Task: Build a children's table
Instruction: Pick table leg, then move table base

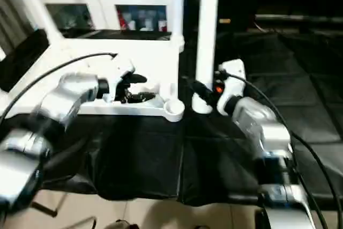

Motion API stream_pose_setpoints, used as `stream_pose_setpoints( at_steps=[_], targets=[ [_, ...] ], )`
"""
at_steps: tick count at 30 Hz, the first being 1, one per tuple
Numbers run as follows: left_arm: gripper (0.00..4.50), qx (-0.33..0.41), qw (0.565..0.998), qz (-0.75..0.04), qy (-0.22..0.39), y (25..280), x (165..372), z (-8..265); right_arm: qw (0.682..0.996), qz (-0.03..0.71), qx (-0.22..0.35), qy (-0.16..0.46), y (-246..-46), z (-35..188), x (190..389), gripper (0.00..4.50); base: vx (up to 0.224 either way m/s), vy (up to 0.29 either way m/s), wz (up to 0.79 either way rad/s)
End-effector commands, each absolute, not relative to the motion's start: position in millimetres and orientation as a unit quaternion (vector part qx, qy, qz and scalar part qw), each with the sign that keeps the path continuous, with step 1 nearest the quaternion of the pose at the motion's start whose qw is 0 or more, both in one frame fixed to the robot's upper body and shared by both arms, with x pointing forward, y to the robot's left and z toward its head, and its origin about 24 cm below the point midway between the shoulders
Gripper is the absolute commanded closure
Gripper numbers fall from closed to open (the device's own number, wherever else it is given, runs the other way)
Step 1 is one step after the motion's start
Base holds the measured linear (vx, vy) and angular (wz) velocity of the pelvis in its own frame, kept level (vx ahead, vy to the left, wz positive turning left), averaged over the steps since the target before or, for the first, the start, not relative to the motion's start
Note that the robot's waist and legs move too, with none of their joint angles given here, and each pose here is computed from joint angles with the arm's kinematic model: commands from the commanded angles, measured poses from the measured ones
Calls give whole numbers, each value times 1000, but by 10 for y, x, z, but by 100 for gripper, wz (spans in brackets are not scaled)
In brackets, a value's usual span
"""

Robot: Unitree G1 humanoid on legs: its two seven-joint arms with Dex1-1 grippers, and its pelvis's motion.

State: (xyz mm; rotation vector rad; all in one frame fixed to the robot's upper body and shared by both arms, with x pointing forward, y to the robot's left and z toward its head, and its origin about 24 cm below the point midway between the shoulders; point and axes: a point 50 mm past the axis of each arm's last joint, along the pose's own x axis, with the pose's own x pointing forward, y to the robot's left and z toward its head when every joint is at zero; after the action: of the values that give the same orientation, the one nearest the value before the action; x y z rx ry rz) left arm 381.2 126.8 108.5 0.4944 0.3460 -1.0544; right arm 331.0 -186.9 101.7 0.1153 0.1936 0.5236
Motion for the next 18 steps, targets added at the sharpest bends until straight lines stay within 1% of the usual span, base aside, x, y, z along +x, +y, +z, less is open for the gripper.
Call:
stream_pose_setpoints(
  at_steps=[1,2,3,4,6,7,9,12,14,16,17,18],
  targets=[
    [49,233,812,-504,180,1292,3822,1084,962,257,50,79,-1889,1128,3291,261,0,0,0],
    [49,229,810,-508,185,1292,3820,1076,962,257,50,80,-1896,1130,3274,261,0,0,0],
    [69,229,807,-510,188,1290,3816,1063,962,257,50,81,-1898,1132,3264,261,0,0,0],
    [80,230,801,-517,196,1284,3808,1033,961,258,50,83,-1906,1138,3231,261,0,0,0],
    [88,237,791,-524,207,1268,3796,984,961,258,47,85,-1913,1150,3190,261,0,0,0],
    [101,242,788,-525,210,1262,3794,968,961,258,46,86,-1913,1156,3178,261,0,0,0],
    [129,255,793,-509,217,1256,3808,932,961,260,43,87,-1913,1181,3154,261,0,0,0],
    [140,265,795,-496,226,1268,3812,897,960,264,41,88,-1910,1197,3148,261,0,0,0],
    [169,279,795,-482,243,1297,3815,858,958,268,37,90,-1900,1216,3142,261,0,0,0],
    [179,279,795,-479,247,1303,3817,854,958,269,37,91,-1896,1221,3142,261,0,0,0],
    [193,281,795,-476,249,1307,3822,856,958,270,36,91,-1894,1228,3142,261,0,0,0],
    [193,282,795,-476,251,1312,3825,863,958,270,35,90,-1889,1238,3146,261,0,0,0]
  ],
)
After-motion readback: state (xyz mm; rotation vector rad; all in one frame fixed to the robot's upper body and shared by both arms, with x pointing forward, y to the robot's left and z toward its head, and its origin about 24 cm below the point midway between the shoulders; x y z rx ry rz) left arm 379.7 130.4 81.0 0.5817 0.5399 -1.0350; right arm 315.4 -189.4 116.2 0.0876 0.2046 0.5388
